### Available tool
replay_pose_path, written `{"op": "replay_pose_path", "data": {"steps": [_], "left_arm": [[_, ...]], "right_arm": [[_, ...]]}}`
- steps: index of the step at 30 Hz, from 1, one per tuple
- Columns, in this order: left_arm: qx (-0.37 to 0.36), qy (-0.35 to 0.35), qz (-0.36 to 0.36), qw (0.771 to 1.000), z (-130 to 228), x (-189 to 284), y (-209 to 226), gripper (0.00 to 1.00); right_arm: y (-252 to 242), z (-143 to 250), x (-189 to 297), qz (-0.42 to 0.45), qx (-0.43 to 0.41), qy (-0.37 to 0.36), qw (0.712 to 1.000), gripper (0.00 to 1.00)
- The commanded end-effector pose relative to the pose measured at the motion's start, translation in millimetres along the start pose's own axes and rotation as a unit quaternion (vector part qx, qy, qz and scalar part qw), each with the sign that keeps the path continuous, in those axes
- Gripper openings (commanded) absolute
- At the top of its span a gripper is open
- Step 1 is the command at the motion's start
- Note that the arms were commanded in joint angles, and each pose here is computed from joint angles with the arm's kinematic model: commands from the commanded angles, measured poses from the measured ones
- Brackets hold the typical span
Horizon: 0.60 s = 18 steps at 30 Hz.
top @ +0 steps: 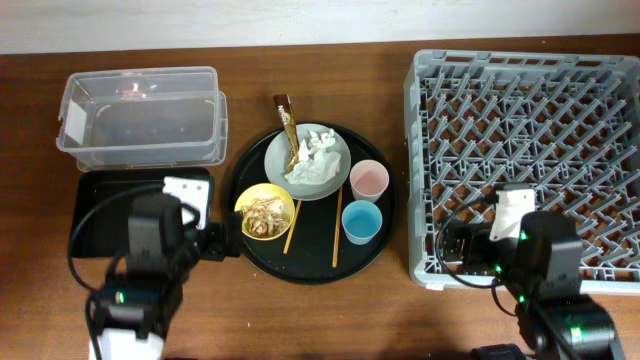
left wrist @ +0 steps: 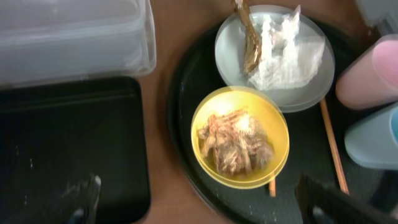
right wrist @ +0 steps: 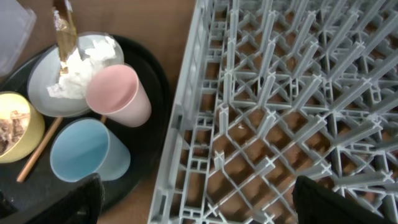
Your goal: Sort waste into correct bins and load items into the dishwasher rack
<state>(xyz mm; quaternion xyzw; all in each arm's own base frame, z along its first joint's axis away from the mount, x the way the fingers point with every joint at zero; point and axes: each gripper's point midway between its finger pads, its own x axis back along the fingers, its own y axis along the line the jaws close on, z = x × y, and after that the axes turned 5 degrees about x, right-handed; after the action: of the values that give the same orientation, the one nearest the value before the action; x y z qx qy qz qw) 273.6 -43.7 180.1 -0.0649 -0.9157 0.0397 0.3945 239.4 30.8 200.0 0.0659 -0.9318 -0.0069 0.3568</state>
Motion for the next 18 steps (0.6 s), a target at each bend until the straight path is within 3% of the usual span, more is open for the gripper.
{"op": "replay_pose_path", "data": {"steps": [1,4,9,14,18], "left_arm": [[0.009,0.048,0.004,0.999,-14.0,0.9,-3.9,1.00],[0.012,0.078,0.001,0.997,-5.5,-1.1,-2.9,1.00],[0.012,0.061,0.030,0.998,-14.7,-3.8,-12.8,1.00],[-0.001,0.035,0.047,0.998,-62.9,-24.9,-26.8,0.99],[-0.034,0.013,0.079,0.996,-105.7,-77.3,-63.8,0.98]], "right_arm": [[-1.7,-9.7,1.4,0.004,-0.005,0.012,1.000,0.98],[-1.7,-10.7,2.0,0.004,-0.004,0.011,1.000,0.98],[-1.7,-10.0,1.9,0.004,-0.005,0.013,1.000,0.99],[-1.6,-10.0,1.9,0.004,-0.005,0.012,1.000,0.98],[-1.6,-10.0,1.9,0.004,-0.005,0.012,1.000,0.98]]}}
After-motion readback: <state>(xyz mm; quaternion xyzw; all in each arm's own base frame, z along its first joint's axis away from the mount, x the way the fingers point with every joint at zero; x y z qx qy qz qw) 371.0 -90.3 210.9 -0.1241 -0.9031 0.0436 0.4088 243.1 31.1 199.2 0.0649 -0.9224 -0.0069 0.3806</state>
